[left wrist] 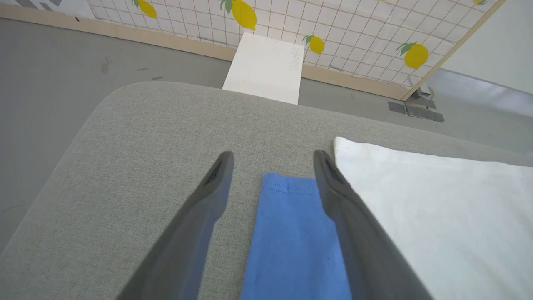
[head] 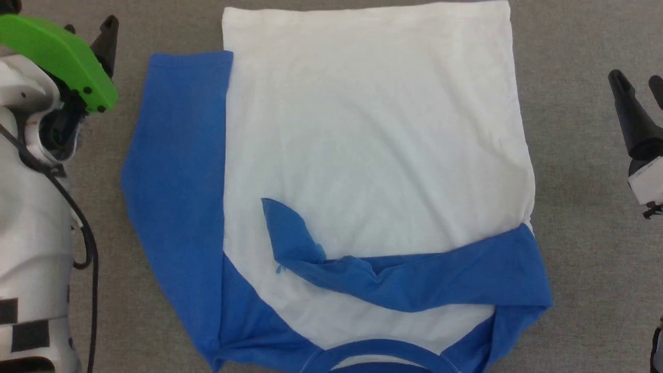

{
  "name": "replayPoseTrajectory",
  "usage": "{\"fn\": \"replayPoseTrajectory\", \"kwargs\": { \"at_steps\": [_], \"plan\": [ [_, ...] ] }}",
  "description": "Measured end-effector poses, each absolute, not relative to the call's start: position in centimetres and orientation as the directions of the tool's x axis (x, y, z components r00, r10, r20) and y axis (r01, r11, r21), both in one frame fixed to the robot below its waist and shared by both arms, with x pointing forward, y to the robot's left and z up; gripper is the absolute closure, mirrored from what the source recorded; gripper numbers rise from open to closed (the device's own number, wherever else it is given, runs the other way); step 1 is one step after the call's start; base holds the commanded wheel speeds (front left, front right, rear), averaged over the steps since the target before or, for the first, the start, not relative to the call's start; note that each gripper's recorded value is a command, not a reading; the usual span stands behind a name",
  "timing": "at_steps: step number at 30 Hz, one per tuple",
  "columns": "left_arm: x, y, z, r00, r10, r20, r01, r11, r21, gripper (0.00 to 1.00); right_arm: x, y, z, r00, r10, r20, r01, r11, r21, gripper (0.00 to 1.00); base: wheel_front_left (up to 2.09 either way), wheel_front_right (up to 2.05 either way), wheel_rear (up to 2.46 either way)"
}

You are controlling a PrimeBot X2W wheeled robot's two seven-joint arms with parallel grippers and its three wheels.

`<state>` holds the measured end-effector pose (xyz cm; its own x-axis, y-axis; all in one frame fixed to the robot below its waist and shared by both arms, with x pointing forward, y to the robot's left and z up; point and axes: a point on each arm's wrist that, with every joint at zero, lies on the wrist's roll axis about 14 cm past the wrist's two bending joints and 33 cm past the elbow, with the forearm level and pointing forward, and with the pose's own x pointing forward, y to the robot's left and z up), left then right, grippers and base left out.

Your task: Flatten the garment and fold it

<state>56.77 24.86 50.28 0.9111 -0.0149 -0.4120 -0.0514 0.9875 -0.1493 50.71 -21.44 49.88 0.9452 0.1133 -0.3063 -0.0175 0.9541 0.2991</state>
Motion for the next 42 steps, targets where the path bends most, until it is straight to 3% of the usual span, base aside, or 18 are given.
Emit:
{"fn": "replayPoseTrajectory", "kwargs": {
  "at_steps": [9,21,22,23,24,35,37,42],
  "plan": [
    [57.5,23.9,41.7,0.671,-0.056,-0.739,-0.083,0.985,-0.149,0.0,50.9,-23.3,44.5,0.906,0.068,-0.417,0.056,0.958,0.28,0.0,0.0,0.0,0.0],
    [56.6,24.8,36.4,0.504,-0.046,-0.862,-0.134,0.982,-0.13,0.0,51.0,-23.8,41.7,0.883,0.052,-0.466,0.082,0.961,0.263,0.0,0.0,0.0,0.0],
    [56.5,24.7,36.4,0.502,-0.051,-0.864,-0.138,0.981,-0.138,0.5,51.0,-23.8,41.7,0.882,0.054,-0.468,0.081,0.961,0.263,0.0,0.0,0.0,0.0],
    [56.5,24.6,36.4,0.502,-0.058,-0.863,-0.142,0.979,-0.148,0.93,51.0,-23.8,41.7,0.882,0.055,-0.468,0.08,0.962,0.263,0.0,0.0,0.0,0.0],
    [56.6,24.5,36.4,0.508,-0.066,-0.859,-0.149,0.975,-0.163,1.0,51.1,-23.7,41.7,0.882,0.056,-0.468,0.078,0.962,0.263,0.0,0.0,0.0,0.0],
    [57.2,24.8,39.1,0.691,-0.059,-0.72,-0.251,0.915,-0.316,1.0,51.4,-22.9,43.2,0.895,0.078,-0.438,0.052,0.96,0.277,0.0,0.0,0.0,0.0],
    [57.0,27.3,41.9,0.771,-0.007,-0.637,-0.304,0.875,-0.377,1.0,51.2,-22.4,44.3,0.903,0.089,-0.421,0.038,0.958,0.284,0.0,0.0,0.0,0.0],
    [55.7,28.3,45.6,0.844,-0.007,-0.537,-0.272,0.857,-0.438,1.0,50.4,-21.9,45.4,0.905,0.101,-0.413,0.028,0.955,0.294,0.0,0.0,0.0,0.0]
  ]
}}
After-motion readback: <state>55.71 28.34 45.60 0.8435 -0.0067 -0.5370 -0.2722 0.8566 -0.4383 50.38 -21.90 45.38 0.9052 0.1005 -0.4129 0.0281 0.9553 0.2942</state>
